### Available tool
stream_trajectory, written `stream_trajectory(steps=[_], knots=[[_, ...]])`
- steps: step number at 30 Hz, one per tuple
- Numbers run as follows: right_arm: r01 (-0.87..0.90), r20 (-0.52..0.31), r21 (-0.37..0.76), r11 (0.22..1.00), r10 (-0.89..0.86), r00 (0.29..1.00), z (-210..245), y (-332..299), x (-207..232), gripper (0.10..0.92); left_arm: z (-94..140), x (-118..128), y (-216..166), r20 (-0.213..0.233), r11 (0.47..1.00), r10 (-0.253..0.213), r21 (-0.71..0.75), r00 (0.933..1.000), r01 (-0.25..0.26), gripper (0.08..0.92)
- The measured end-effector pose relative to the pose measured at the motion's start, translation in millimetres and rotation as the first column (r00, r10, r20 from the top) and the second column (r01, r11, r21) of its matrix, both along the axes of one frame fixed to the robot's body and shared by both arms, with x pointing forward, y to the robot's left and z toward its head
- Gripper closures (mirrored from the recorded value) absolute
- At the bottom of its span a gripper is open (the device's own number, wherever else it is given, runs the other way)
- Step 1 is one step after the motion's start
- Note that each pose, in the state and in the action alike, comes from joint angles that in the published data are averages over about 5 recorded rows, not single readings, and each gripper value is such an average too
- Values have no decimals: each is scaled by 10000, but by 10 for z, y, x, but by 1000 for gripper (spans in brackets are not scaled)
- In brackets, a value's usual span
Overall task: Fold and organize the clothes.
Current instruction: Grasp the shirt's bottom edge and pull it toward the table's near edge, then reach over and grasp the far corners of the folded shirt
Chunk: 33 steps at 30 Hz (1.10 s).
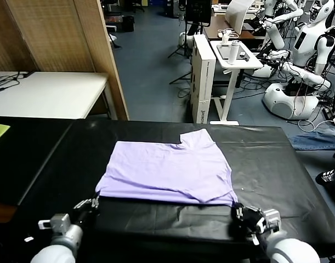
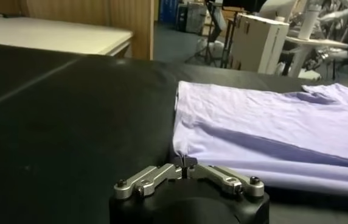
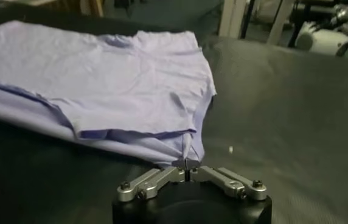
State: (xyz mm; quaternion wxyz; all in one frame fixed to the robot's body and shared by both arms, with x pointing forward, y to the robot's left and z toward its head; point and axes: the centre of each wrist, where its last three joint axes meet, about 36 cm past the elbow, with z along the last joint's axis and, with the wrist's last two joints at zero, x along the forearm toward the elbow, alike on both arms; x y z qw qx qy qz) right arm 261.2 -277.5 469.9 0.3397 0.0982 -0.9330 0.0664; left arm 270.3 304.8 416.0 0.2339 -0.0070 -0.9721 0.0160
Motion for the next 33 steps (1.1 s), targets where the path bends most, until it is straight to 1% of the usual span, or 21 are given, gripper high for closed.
stream_trajectory(steps=[3, 4, 6, 7, 9, 10, 11, 12, 15, 16, 17, 18, 19, 22, 23, 25, 29, 33], knots=[[-5, -63, 22, 10000, 5, 10000, 20, 22, -43, 877, 19, -120, 9, -211, 9999, -42, 102, 9998, 44, 849], [-14, -94, 13, 10000, 14, 10000, 29, 28, -55, 862, 18, -158, 8, -289, 9999, -41, 116, 9996, 44, 849], [-51, -170, -16, 10000, 50, 9998, 55, 38, -80, 796, 16, -220, 1, -440, 9999, -12, 125, 9990, 17, 849], [-76, -200, -28, 10000, 75, 9998, 70, 42, -92, 746, 16, -246, -4, -520, 9999, 24, 120, 9986, -17, 849], [-132, -213, -25, 9999, 132, 9997, 110, 51, -120, 622, 28, -290, -16, -721, 9999, 152, 74, 9973, -147, 849], [-160, -196, -6, 9999, 160, 9997, 134, 57, -136, 565, 38, -309, -22, -838, 9997, 236, 44, 9962, -233, 836], [-188, -166, 33, 9998, 188, 9997, 162, 64, -151, 489, 51, -327, -27, -961, 9995, 328, 16, 9948, -328, 823], [-217, -127, 89, 9997, 218, 9997, 195, 71, -166, 432, 66, -344, -32, -1089, 9991, 427, 0, 9931, -430, 791], [-312, 48, 316, 9990, 310, 9995, 307, 84, -190, 248, 124, -384, -48, -1377, 9977, 682, 70, 9881, -679, 633], [-338, 123, 390, 9987, 333, 9994, 343, 83, -189, 208, 150, -391, -53, -1439, 9971, 756, 130, 9867, -745, 557], [-357, 208, 453, 9983, 348, 9992, 377, 78, -181, 167, 179, -393, -56, -1480, 9966, 820, 197, 9856, -799, 500], [-371, 297, 510, 9980, 356, 9989, 409, 69, -169, 142, 210, -393, -59, -1506, 9961, 873, 262, 9847, -842, 443], [-375, 395, 559, 9977, 353, 9986, 438, 55, -150, 133, 242, -390, -60, -1516, 9956, 920, 326, 9841, -880, 367], [-373, 741, 709, 9968, 320, 9967, 518, -11, -43, 118, 343, -367, -56, -1441, 9953, 924, 435, 9852, -869, 198], [-376, 859, 751, 9965, 311, 9958, 538, -39, 8, 116, 378, -354, -50, -1372, 9957, 863, 440, 9868, -810, 157], [-380, 1080, 801, 9961, 293, 9937, 562, -98, 135, 115, 444, -312, -28, -1180, 9968, 714, 439, 9904, -666, 110], [-224, 1536, 787, 9966, 101, 9881, 559, -219, 487, 115, 557, -151, 32, -701, 9987, 474, 221, 9964, -460, 94], [87, 1861, 714, 9974, -218, 9823, 491, -302, 916, 115, 642, 114, 69, -247, 9991, 186, -367, 9995, -195, 92]])
